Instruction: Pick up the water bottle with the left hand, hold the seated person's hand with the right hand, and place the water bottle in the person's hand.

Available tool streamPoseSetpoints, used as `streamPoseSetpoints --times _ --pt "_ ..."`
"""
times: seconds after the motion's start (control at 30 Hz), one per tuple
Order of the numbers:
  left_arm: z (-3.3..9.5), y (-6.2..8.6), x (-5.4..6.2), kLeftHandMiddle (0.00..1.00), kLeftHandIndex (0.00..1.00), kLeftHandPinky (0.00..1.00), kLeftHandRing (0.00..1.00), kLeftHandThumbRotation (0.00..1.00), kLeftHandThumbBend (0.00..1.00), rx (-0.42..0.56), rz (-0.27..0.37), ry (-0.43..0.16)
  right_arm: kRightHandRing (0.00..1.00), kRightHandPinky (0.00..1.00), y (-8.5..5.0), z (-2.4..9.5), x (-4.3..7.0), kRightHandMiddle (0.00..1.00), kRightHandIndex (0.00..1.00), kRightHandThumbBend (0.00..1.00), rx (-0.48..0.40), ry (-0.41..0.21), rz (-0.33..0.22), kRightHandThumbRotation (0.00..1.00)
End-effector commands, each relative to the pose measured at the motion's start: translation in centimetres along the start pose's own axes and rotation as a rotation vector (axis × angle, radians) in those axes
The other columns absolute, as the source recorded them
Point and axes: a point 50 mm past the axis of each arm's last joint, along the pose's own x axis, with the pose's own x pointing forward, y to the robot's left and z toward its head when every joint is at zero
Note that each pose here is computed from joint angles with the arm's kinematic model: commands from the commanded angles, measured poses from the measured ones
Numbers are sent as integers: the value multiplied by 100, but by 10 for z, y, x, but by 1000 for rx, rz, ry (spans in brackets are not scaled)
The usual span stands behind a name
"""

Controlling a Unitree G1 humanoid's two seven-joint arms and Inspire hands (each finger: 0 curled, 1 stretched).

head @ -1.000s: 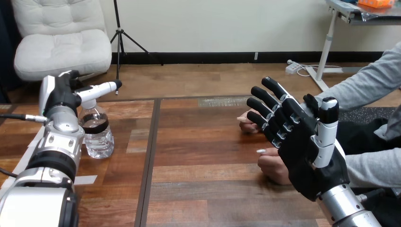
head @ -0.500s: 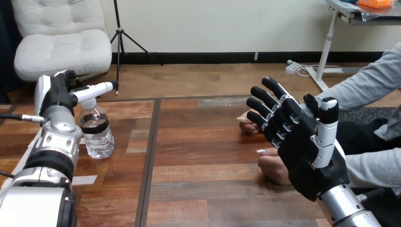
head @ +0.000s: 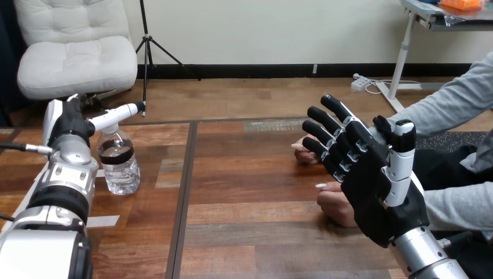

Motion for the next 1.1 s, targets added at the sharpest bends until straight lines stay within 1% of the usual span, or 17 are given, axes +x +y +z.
streamPoseSetpoints --times 0.0,0.37,0.43,0.5,0.63,0.73,0.87,1.07 --pt "16 11 2 94 91 85 93 43 100 25 34 -45 93 93 2 17 7 93 95 98 -30 -71 34 100" --pt "4 8 1 97 96 88 96 45 100 21 28 -18 91 92 2 18 6 92 95 99 -28 -72 30 100" --pt "3 8 1 98 96 89 96 45 100 19 28 -17 91 91 2 18 6 92 95 99 -30 -73 30 100" --pt "0 7 1 98 97 89 97 45 100 5 32 -29 91 91 2 18 5 92 95 99 -31 -74 30 100" --pt "-4 5 0 99 99 91 98 47 99 27 35 -29 91 90 2 18 4 92 95 100 -29 -76 33 100" --pt "-6 5 0 100 100 92 98 48 99 31 32 -26 91 90 2 19 4 92 95 100 -29 -76 34 100" --pt "-11 3 0 99 100 93 98 51 99 54 26 -10 92 90 2 19 4 92 95 100 -28 -77 34 100" --pt "-15 1 -1 97 97 91 96 52 100 49 19 -5 92 90 1 19 3 92 95 100 -25 -76 32 100"
